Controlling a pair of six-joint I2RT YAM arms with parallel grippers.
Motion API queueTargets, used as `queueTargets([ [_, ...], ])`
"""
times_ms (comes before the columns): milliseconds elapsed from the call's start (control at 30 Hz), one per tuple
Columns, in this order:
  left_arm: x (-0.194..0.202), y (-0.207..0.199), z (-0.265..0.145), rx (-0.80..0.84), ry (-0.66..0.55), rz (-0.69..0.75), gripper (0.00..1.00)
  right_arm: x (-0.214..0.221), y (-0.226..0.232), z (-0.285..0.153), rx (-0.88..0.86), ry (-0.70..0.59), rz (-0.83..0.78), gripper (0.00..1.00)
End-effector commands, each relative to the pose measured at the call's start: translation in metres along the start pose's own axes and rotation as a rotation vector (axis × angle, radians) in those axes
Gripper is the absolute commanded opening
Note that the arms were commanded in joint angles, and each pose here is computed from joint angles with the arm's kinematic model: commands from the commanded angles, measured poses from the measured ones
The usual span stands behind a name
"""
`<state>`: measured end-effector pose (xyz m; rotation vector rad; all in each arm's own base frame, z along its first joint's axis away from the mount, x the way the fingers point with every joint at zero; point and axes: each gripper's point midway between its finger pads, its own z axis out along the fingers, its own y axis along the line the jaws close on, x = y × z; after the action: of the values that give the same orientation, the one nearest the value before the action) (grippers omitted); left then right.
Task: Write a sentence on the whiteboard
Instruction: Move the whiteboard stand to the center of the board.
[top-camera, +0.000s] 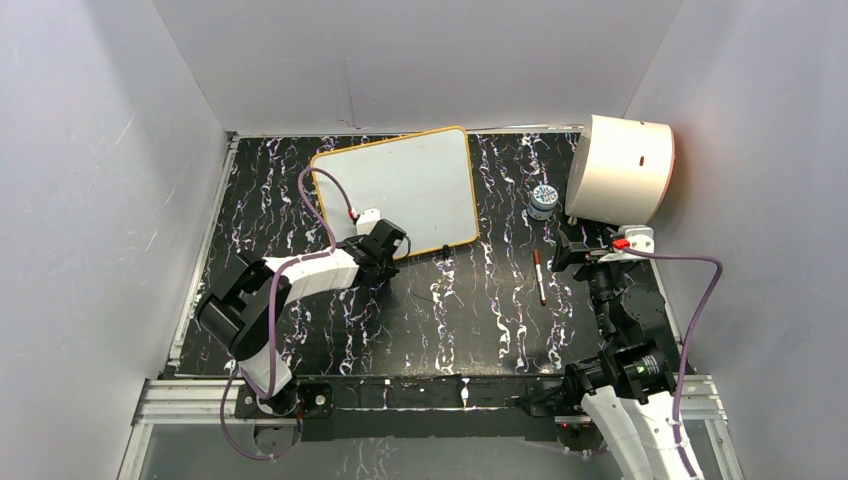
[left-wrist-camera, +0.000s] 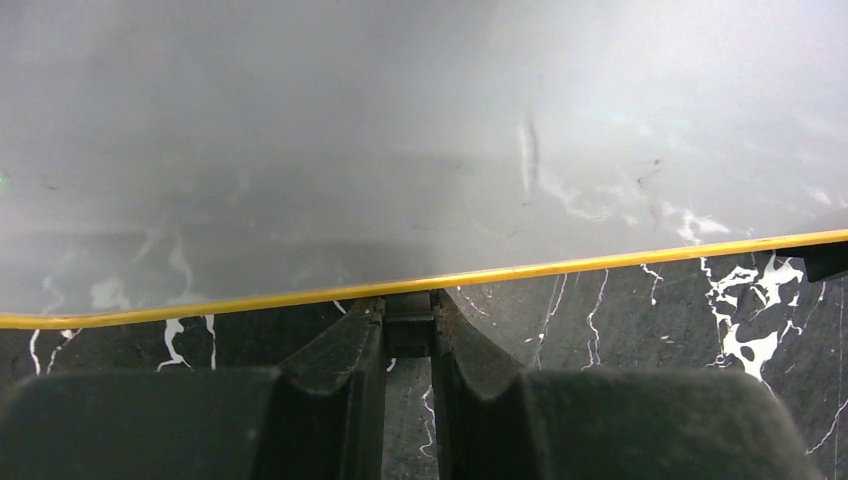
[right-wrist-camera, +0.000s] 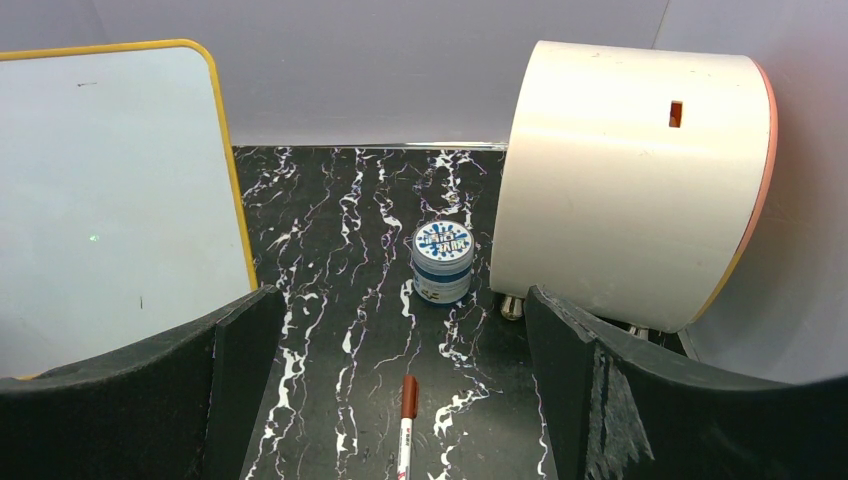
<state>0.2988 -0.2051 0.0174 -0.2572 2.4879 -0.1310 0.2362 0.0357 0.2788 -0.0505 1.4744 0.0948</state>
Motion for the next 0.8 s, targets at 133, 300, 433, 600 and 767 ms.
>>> queueTargets([
  [133,0.037,-0.014,-0.008,0.007,0.103,-0.006,0.0,-0.013,0.001,0.002,0.0,-0.041,0.007,0.99],
  [300,0.039,-0.013,-0.011,-0.014,0.09,-0.001,0.09,-0.013,0.001,0.002,-0.003,-0.04,0.007,0.99],
  [433,0.037,-0.009,-0.014,-0.045,0.072,-0.016,0.2,-0.013,0.002,0.002,-0.005,-0.04,0.007,0.99],
  [600,0.038,-0.014,-0.021,-0.032,0.063,-0.019,0.34,-0.013,0.0,0.001,0.001,-0.042,0.007,0.99],
  [767,0.04,-0.018,-0.025,-0.022,0.059,-0.03,0.38,-0.014,0.001,0.001,-0.003,-0.044,0.008,0.99],
])
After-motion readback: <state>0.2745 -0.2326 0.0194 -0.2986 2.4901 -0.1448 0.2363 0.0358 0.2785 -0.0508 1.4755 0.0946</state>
